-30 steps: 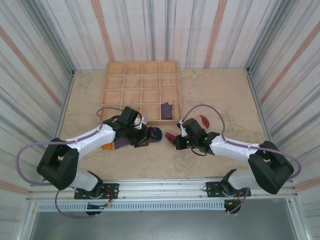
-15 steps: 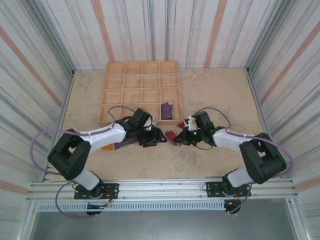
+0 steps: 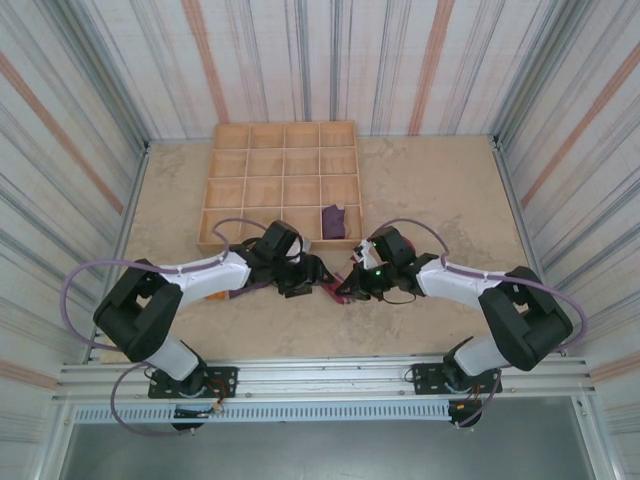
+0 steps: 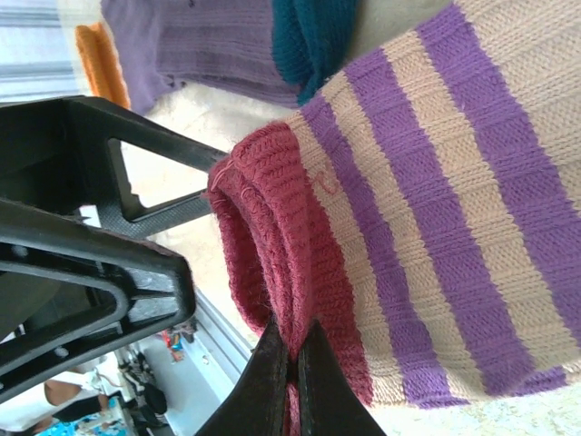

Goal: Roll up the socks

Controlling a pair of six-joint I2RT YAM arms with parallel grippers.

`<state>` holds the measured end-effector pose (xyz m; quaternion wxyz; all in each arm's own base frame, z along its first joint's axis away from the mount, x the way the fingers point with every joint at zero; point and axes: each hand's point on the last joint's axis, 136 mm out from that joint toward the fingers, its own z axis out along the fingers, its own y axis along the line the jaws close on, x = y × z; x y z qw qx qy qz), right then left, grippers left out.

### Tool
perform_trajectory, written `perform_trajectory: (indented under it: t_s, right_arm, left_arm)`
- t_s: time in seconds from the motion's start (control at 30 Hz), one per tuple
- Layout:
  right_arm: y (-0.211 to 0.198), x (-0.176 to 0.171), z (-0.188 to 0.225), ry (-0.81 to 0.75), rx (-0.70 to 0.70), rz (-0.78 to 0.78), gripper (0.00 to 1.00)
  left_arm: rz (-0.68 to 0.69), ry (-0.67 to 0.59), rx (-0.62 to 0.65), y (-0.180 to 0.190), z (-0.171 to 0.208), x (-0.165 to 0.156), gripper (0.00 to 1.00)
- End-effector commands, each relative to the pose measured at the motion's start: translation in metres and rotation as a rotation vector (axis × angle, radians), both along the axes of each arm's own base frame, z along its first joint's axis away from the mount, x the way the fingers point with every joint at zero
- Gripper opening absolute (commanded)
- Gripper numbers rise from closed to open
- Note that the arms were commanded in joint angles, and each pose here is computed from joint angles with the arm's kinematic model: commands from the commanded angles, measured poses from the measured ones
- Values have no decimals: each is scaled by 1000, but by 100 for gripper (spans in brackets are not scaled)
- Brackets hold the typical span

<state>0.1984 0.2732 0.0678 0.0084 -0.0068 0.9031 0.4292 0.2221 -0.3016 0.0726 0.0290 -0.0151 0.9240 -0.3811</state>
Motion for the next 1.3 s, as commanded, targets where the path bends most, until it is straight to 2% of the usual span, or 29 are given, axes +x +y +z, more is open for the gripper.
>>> perform_trajectory:
  t_s: [0.0, 0.2, 0.47, 0.67, 0.77, 0.97, 1.1, 1.2, 1.27]
  right_arm:
    - [3, 3, -3, -5, -37, -2, 0]
    - [5, 0, -14, -24, -96, 34, 0]
    - [10, -5, -17, -87, -129, 81, 0]
    - [3, -6, -22, -133, -174, 79, 0]
    - [2, -8, -24, -133, -174, 85, 0]
    - [-1, -7, -29, -140, -187, 86, 0]
    - [-4, -4, -19, -186, -198, 79, 14]
    - [-9, -2, -7, -251, -230, 75, 34]
    - [-13, -3, -1, -283, -252, 72, 41]
  left_arm:
    - [3, 13, -43, -14, 5, 1, 77]
    - [-10, 49, -41, -29, -1, -7, 75]
    - [7, 94, -16, -31, -13, -10, 65]
    - [4, 128, -23, -37, -21, -9, 45]
    - [10, 133, -19, -38, -23, -8, 42]
    - [-2, 148, -5, -39, -27, -8, 27]
    - [-2, 154, -7, -40, -27, -8, 22]
    - [-7, 151, -8, -41, -24, -7, 22]
    - [-12, 149, -4, -42, -23, -7, 23]
